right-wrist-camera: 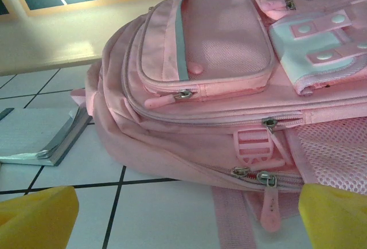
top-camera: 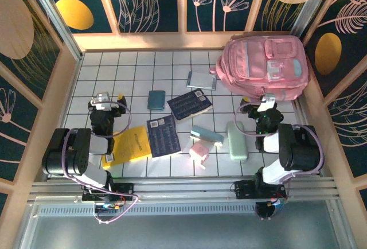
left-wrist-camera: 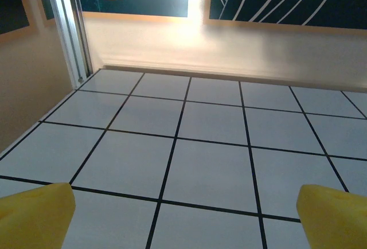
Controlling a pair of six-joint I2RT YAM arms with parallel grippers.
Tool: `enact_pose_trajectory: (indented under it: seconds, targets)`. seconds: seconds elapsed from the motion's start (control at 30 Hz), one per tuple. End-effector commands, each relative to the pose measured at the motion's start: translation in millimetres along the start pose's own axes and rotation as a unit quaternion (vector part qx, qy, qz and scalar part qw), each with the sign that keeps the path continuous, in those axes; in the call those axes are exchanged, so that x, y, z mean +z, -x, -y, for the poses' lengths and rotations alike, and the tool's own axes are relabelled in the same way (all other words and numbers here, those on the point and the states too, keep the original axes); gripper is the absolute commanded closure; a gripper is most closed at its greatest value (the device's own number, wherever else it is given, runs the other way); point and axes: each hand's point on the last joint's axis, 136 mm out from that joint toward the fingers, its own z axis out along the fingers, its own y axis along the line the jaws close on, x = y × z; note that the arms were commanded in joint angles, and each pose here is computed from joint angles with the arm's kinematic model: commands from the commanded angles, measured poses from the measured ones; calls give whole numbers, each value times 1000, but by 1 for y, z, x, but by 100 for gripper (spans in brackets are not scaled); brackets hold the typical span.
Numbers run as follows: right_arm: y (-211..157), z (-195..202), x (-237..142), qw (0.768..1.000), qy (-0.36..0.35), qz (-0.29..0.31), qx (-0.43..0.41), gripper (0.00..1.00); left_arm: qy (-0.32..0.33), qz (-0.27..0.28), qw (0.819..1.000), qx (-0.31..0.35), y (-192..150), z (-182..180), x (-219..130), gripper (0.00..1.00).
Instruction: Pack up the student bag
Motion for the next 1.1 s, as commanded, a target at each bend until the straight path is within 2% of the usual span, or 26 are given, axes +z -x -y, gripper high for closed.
enact_pose_trajectory:
  seconds: [0.0,1.07]
  targets:
    - [8,-4,3,1000,8,14,-4,1,1,9,1000,6,5,1,-2,1]
    - [9,-4,3,1000,10,15,-3,1,2,9,1000,6,5,0,-2,1]
